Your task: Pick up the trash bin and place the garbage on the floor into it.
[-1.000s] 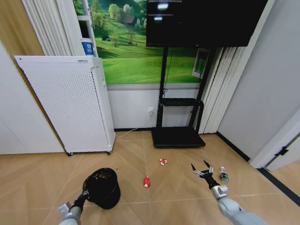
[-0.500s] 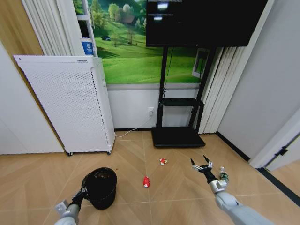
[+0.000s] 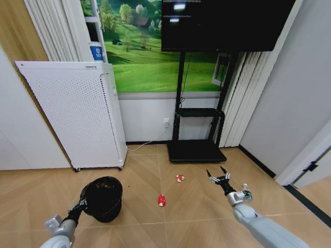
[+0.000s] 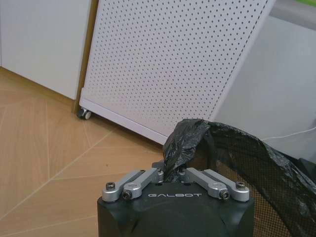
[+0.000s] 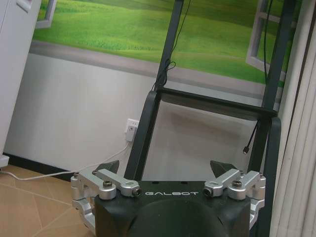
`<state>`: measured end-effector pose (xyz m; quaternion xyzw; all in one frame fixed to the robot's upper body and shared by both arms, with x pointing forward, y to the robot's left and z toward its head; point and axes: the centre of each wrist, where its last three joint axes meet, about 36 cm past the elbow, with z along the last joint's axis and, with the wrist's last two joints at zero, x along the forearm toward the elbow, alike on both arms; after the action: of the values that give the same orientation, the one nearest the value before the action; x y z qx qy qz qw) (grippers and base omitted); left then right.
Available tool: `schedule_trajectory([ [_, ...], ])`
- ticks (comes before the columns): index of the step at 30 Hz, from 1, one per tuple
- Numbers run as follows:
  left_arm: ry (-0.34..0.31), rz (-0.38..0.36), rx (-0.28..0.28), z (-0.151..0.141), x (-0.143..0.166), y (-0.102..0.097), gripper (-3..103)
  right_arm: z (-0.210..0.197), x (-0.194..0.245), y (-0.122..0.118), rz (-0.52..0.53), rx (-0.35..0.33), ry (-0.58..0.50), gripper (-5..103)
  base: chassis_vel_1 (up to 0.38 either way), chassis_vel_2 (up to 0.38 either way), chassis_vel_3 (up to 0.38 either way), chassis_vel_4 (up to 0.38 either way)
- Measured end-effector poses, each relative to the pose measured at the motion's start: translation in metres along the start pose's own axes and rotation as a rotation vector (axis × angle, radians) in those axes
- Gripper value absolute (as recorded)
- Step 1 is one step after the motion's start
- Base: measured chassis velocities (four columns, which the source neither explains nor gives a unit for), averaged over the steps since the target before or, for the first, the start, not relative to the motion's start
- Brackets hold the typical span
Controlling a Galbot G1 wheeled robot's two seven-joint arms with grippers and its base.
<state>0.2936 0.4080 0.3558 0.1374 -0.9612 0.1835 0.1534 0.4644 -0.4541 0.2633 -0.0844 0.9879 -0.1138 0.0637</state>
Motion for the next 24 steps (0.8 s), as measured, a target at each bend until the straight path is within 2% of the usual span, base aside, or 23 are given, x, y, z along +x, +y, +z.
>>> schedule_trajectory([
  [5, -0.004, -0.027, -0.020, -0.007, 0.023, 0.011, 7, 0.011, -0.007, -0.003, -0.052, 0.036, 0.045, 100, 0.000, 0.000, 0.000, 0.000],
  [12, -0.007, -0.070, -0.032, -0.010, 0.049, 0.025, 7, 0.042, -0.020, 0.028, -0.164, 0.069, 0.093, 100, 0.000, 0.000, 0.000, 0.000],
  [15, -0.008, -0.089, -0.029, -0.004, 0.058, 0.031, 7, 0.057, -0.021, 0.047, -0.242, 0.085, 0.112, 100, 0.000, 0.000, 0.000, 0.000],
  [24, -0.006, -0.108, -0.024, 0.005, 0.065, 0.037, 7, 0.076, -0.031, 0.072, -0.423, 0.154, 0.132, 100, 0.000, 0.000, 0.000, 0.000],
])
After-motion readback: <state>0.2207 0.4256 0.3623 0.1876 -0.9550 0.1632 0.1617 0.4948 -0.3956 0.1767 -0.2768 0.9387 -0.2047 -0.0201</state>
